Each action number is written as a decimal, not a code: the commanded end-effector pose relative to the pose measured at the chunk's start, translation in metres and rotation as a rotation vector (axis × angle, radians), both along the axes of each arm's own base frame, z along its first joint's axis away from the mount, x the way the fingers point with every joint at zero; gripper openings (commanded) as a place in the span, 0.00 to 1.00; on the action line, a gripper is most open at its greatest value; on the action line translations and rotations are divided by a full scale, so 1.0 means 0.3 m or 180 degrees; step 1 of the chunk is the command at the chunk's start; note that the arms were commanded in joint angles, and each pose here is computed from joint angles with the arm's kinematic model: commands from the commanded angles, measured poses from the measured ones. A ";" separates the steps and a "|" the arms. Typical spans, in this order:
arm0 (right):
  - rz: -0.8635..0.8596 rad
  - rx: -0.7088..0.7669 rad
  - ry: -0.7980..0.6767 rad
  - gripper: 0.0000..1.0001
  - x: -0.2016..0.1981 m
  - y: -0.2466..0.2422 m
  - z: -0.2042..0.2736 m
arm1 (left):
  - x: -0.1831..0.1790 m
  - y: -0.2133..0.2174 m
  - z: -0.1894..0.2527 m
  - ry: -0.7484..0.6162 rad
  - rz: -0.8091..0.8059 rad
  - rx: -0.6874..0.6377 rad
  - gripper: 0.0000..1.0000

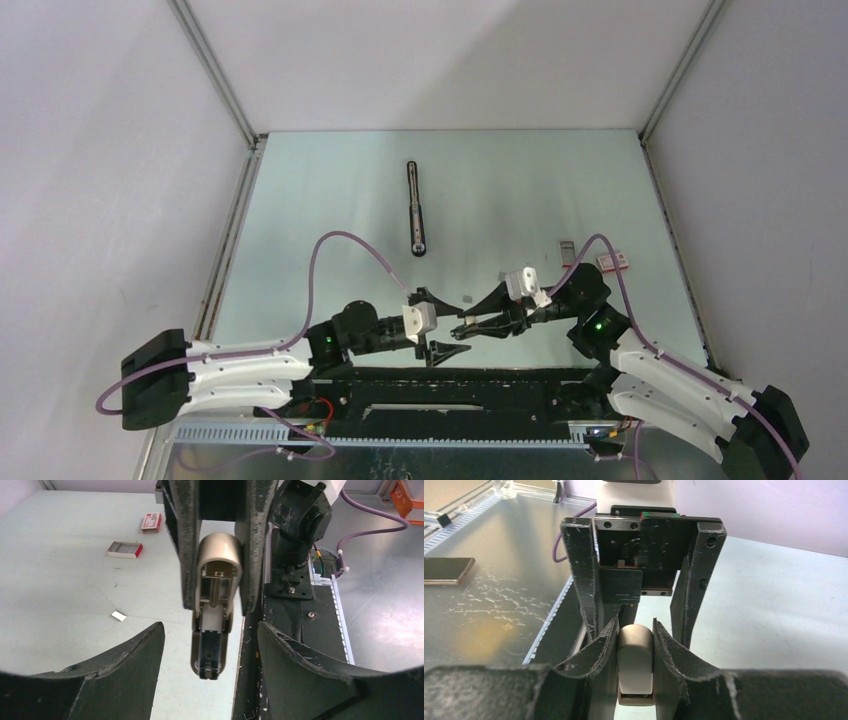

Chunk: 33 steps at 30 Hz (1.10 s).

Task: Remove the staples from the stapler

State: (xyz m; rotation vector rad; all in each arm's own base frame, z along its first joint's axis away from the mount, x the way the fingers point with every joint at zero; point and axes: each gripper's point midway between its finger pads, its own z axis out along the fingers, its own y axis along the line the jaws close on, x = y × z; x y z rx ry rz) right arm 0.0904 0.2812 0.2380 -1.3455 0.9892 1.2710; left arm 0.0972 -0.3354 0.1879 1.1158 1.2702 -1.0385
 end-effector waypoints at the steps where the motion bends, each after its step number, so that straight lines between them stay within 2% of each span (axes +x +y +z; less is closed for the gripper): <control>1: -0.0200 0.0130 -0.0281 0.00 0.034 0.007 0.068 | -0.020 -0.030 0.111 -0.0063 -0.0123 -0.0273 0.74; 6: -0.0123 0.0160 -0.0308 0.00 0.016 0.005 0.078 | -0.003 -0.024 0.100 -0.0053 -0.0025 -0.0253 0.74; 12: 0.0027 0.0215 -0.0323 0.00 -0.010 0.011 0.092 | -0.006 -0.041 0.092 -0.0021 -0.0072 -0.0215 0.65; 20: 0.0177 0.0211 -0.0321 0.00 -0.035 0.015 0.087 | -0.006 -0.050 0.092 -0.0007 -0.0090 -0.0203 0.61; 26: 0.0147 0.0173 -0.0293 0.00 -0.027 0.019 0.075 | -0.002 -0.042 0.107 -0.0031 -0.0050 -0.0246 0.64; 33: 0.0114 0.0178 -0.0286 0.00 -0.022 0.020 0.076 | 0.005 -0.041 0.112 -0.0044 -0.0015 -0.0256 0.62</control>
